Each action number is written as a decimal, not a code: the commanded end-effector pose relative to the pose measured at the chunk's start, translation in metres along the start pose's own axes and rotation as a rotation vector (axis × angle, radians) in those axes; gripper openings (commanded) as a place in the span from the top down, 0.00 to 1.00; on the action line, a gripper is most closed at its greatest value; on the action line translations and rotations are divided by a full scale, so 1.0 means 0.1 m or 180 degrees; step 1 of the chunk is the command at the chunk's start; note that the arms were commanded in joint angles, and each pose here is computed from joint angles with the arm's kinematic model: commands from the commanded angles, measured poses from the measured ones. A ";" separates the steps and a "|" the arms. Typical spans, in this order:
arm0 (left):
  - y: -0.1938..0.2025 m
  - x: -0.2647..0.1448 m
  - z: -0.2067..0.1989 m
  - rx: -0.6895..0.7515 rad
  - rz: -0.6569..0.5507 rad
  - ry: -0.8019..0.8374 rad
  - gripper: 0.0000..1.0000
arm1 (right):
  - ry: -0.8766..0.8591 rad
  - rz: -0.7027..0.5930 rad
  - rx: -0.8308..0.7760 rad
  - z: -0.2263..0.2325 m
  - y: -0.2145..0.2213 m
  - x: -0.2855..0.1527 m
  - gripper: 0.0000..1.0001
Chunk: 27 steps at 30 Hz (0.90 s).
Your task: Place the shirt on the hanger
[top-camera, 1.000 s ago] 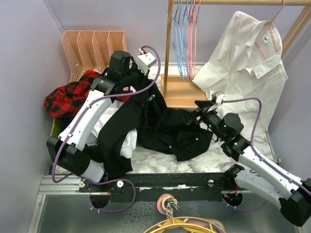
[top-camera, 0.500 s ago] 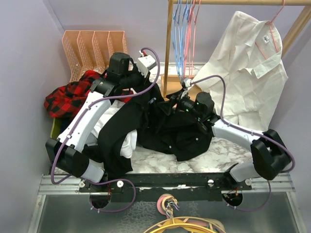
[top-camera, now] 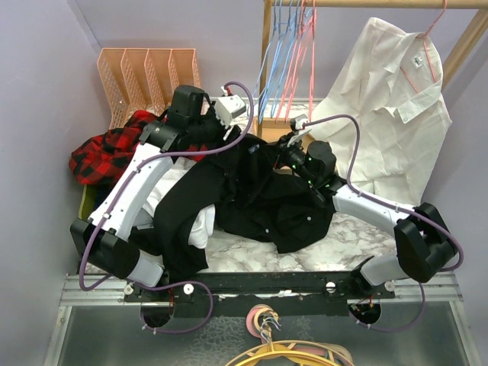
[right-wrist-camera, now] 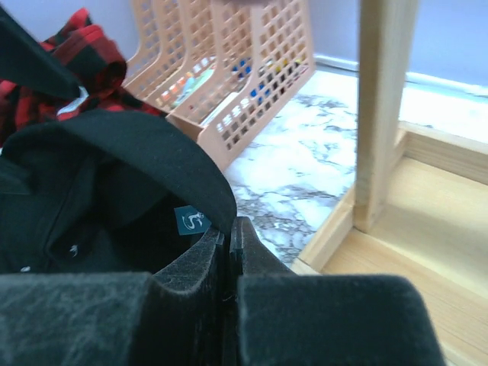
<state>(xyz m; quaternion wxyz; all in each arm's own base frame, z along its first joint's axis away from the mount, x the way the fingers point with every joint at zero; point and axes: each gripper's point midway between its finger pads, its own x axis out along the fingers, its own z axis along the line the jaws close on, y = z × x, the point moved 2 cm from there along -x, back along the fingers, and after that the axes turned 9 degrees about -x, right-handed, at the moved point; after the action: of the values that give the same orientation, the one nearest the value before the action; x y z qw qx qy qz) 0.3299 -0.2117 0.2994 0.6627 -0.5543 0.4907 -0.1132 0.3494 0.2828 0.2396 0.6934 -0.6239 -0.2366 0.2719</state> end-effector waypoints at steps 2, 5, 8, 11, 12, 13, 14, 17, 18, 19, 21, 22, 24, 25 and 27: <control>-0.11 -0.15 -0.15 0.0102 0.0195 0.0058 0.36 | 0.0555 -0.0053 -0.0059 -0.27 -0.09 -0.12 0.99; -0.05 -0.07 -0.32 0.0268 0.0407 0.0098 0.36 | 0.0668 -0.0065 -0.0025 -0.31 -0.10 -0.15 0.99; -0.05 -0.02 -0.43 0.0354 0.0411 0.0077 0.36 | 0.0647 -0.0088 -0.0017 -0.30 -0.13 -0.15 0.99; -0.07 0.03 -0.46 0.0333 0.0406 0.0093 0.39 | 0.0647 -0.0088 -0.0001 -0.30 -0.14 -0.13 0.99; -0.08 0.05 -0.48 0.0318 0.0400 0.0108 0.41 | 0.0654 -0.0084 -0.0001 -0.30 -0.14 -0.13 0.99; -0.06 0.07 -0.49 0.0310 0.0414 0.0112 0.44 | 0.0661 -0.0077 0.0005 -0.31 -0.13 -0.13 0.99; -0.05 0.09 -0.49 0.0324 0.0427 0.0082 0.47 | 0.0672 -0.0080 0.0005 -0.31 -0.14 -0.13 0.99; 0.07 0.14 -0.40 0.0387 0.0515 -0.0167 0.52 | 0.0691 -0.0082 0.0005 -0.32 -0.15 -0.14 0.99; 0.10 0.15 -0.37 0.0400 0.0529 -0.0245 0.55 | 0.0696 -0.0085 0.0006 -0.32 -0.16 -0.14 0.99; 0.12 0.16 -0.35 0.0407 0.0533 -0.0291 0.58 | 0.0700 -0.0078 0.0005 -0.32 -0.15 -0.14 0.99; 0.15 0.16 -0.35 0.0409 0.0544 -0.0315 0.64 | 0.0708 -0.0079 0.0008 -0.33 -0.15 -0.13 0.99; 0.18 0.17 -0.36 0.0406 0.0562 -0.0308 0.66 | 0.0708 -0.0078 0.0015 -0.33 -0.14 -0.13 0.99; 0.23 0.18 -0.38 0.0396 0.0598 -0.0275 0.68 | 0.0711 -0.0075 0.0019 -0.33 -0.14 -0.13 0.99; 0.27 0.19 -0.40 0.0387 0.0619 -0.0260 0.70 | 0.0715 -0.0071 0.0025 -0.33 -0.13 -0.13 0.99; 0.31 0.20 -0.40 0.0381 0.0642 -0.0252 0.79 | 0.0727 -0.0086 0.0024 -0.34 -0.15 -0.13 0.99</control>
<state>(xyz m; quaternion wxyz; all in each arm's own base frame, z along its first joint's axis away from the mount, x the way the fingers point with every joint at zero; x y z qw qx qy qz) 0.2977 -0.2424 0.2591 0.7116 -0.4582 0.5306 -0.0478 0.3597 0.2544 0.2355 0.7115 -0.6480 -0.1639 0.2167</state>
